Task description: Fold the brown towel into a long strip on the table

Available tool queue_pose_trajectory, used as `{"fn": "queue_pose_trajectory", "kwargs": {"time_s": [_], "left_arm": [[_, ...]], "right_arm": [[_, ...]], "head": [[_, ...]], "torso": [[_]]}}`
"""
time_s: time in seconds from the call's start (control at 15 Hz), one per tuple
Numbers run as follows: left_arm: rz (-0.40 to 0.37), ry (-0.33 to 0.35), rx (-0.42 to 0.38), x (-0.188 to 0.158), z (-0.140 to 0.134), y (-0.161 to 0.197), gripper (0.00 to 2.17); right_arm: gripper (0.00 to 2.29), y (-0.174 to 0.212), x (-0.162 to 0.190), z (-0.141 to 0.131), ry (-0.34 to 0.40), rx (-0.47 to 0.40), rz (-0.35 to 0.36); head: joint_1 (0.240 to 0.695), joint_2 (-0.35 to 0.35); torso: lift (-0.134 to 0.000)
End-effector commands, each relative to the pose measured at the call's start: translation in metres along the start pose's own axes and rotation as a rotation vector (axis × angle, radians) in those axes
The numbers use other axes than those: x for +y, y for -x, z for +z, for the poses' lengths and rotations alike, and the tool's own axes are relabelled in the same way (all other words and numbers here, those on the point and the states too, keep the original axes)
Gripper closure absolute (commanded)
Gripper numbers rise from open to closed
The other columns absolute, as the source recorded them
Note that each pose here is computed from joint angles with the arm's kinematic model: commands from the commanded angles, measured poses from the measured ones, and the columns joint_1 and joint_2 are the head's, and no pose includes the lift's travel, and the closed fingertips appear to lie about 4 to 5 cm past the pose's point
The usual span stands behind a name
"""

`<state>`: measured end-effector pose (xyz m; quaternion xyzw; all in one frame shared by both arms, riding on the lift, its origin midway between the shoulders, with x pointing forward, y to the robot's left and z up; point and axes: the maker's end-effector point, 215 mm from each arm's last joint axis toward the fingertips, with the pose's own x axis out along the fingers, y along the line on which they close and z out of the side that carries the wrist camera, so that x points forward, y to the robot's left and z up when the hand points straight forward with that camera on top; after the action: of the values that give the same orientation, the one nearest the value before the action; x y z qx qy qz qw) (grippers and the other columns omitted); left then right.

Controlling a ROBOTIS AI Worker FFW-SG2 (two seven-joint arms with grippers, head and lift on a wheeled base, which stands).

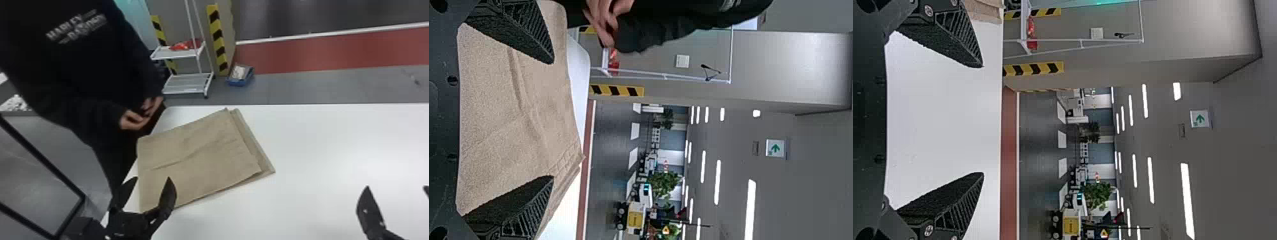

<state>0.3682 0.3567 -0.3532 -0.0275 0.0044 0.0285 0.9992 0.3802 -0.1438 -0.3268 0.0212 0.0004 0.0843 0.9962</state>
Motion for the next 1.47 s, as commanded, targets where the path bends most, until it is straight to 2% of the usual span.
{"fn": "queue_pose_trajectory", "kwargs": {"time_s": [0.0,1.4], "left_arm": [[0.001,0.000,0.001,0.000,-0.001,0.000,0.05],[0.010,0.005,0.009,0.004,-0.009,-0.005,0.05]], "right_arm": [[0.11,0.000,0.000,0.000,0.001,-0.002,0.000],[0.11,-0.009,-0.004,-0.012,0.006,0.017,-0.003]], "head": [[0.695,0.317],[0.695,0.313]], "torso": [[-0.121],[-0.121]]}}
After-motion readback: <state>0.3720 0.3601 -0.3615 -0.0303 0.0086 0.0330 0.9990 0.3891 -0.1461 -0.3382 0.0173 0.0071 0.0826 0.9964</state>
